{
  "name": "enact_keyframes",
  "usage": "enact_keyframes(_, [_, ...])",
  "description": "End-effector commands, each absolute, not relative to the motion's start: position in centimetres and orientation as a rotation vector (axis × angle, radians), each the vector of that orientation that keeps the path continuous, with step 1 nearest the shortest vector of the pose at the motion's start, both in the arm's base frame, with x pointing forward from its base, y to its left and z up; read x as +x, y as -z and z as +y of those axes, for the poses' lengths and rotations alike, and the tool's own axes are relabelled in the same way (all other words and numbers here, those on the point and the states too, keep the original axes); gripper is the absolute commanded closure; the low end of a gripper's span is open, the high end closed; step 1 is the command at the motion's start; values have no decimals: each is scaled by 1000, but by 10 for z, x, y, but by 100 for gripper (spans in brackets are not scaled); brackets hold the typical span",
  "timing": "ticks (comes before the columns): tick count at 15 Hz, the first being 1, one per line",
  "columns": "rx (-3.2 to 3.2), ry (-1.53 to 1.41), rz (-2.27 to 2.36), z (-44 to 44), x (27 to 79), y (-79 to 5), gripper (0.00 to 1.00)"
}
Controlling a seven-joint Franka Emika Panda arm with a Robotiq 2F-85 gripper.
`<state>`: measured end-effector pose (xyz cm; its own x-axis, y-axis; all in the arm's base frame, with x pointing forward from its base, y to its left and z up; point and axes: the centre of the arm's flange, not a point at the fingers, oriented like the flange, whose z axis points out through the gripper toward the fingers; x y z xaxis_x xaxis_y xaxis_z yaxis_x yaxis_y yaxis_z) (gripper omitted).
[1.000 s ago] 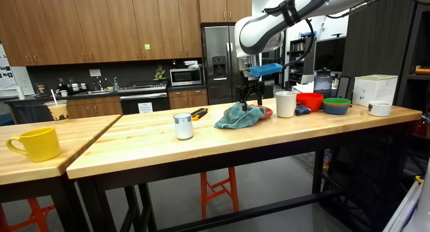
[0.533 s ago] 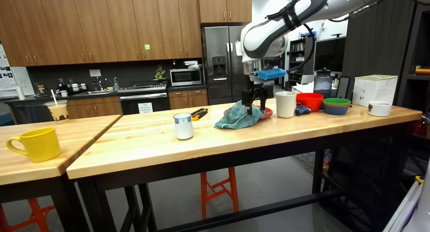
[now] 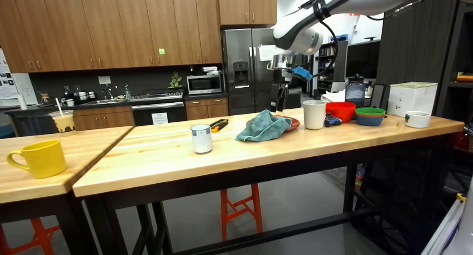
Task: Remove the blue towel from the orange plate and put it on the table
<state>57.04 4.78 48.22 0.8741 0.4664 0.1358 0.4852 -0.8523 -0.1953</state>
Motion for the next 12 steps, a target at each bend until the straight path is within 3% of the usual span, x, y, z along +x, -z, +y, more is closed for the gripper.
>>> enact_keyframes(1, [-2652,127,-943,33,568,-493,0])
enact_keyframes(12, [-2506,-8,-1334,-16,566,-452,0])
